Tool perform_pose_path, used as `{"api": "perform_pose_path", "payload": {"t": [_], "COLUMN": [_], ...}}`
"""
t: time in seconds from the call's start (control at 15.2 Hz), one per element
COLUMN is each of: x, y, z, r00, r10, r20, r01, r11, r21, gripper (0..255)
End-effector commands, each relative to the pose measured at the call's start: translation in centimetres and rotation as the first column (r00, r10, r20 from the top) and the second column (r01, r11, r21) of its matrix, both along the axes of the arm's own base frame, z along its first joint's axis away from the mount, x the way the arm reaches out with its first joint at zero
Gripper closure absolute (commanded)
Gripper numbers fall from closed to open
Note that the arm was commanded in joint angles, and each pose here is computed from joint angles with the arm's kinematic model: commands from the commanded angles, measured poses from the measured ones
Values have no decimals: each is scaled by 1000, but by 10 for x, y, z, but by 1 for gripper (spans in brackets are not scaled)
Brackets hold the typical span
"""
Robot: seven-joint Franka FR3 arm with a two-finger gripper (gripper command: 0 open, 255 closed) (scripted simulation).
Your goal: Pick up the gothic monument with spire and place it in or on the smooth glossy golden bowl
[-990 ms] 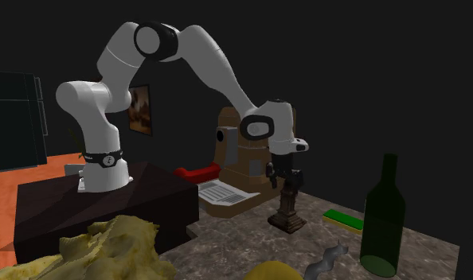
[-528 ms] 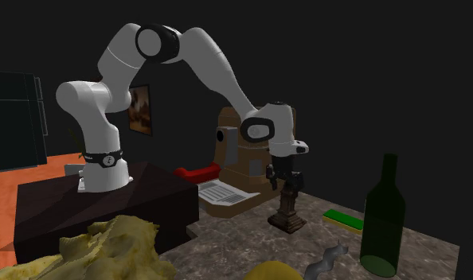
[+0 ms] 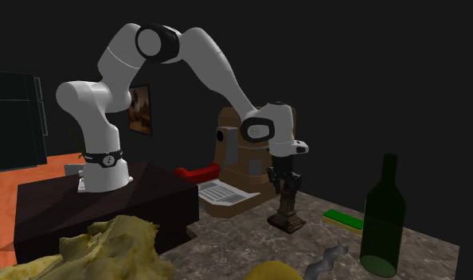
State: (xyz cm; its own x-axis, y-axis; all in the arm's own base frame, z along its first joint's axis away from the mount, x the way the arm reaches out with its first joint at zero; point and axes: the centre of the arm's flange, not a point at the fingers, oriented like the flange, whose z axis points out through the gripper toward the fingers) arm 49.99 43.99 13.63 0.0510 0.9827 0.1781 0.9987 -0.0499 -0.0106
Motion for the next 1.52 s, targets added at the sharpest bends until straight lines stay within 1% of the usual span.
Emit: {"api": "perform_pose_path", "payload": {"t": [0.0,0.13,1.45], "x": [0,0,0], "y": [0,0,0], "z": [0,0,105], "r00": [1000,1000,1000], "r10": [1,1,1], "r20": [-1,0,0], "r01": [-1,-1,-1], "r11": [1000,1000,1000], "r21": [0,0,0], "gripper": [255,255,255]}}
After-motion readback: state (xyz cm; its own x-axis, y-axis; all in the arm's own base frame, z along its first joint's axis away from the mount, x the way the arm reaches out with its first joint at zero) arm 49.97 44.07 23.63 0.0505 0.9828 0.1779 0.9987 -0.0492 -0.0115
